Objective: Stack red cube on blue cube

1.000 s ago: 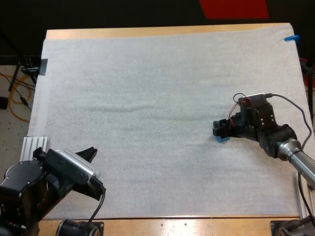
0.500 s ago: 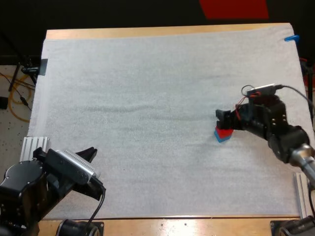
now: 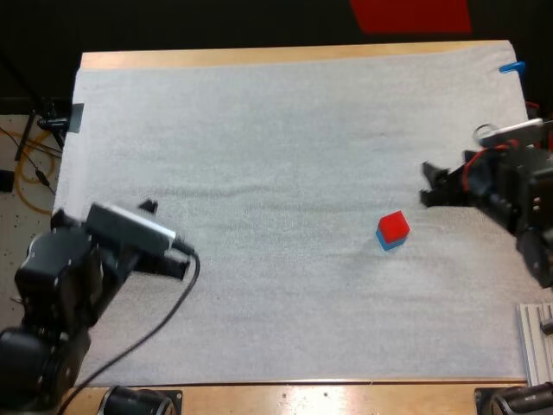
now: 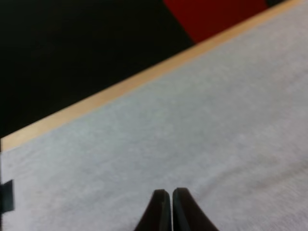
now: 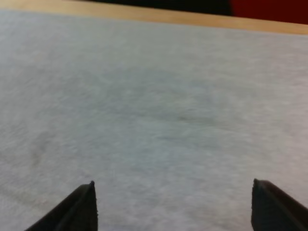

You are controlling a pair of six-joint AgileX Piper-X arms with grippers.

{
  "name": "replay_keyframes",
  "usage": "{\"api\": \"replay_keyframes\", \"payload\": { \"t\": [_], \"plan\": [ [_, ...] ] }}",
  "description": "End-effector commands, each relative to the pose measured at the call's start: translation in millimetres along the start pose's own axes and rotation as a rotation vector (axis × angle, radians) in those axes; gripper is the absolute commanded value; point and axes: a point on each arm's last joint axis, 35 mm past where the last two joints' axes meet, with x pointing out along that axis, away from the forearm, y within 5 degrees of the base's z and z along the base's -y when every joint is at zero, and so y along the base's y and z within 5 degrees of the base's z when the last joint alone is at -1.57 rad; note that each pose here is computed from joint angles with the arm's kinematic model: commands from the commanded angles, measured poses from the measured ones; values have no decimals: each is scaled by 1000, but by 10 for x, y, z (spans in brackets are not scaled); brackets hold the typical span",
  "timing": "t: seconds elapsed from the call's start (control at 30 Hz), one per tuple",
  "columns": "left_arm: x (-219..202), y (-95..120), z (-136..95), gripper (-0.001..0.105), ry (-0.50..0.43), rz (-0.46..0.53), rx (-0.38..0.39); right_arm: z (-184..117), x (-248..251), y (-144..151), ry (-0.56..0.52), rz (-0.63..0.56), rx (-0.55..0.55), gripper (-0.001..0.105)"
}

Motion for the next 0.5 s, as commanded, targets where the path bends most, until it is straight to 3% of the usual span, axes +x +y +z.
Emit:
{"api": "replay_keyframes", "payload": {
  "t": [0.0,0.23,0.47],
  "plan": [
    [41,42,70,0,-39,51,-10,37,-120,-114,-7,-40,1,65],
    [90,298,86,0,-43,194,-88,-111,-623,-433,-7,-185,37,65],
    [-335,224,-8,0,-119,214,-88,-163,-1188,-262,-62,-239,-1,65]
  ]
}}
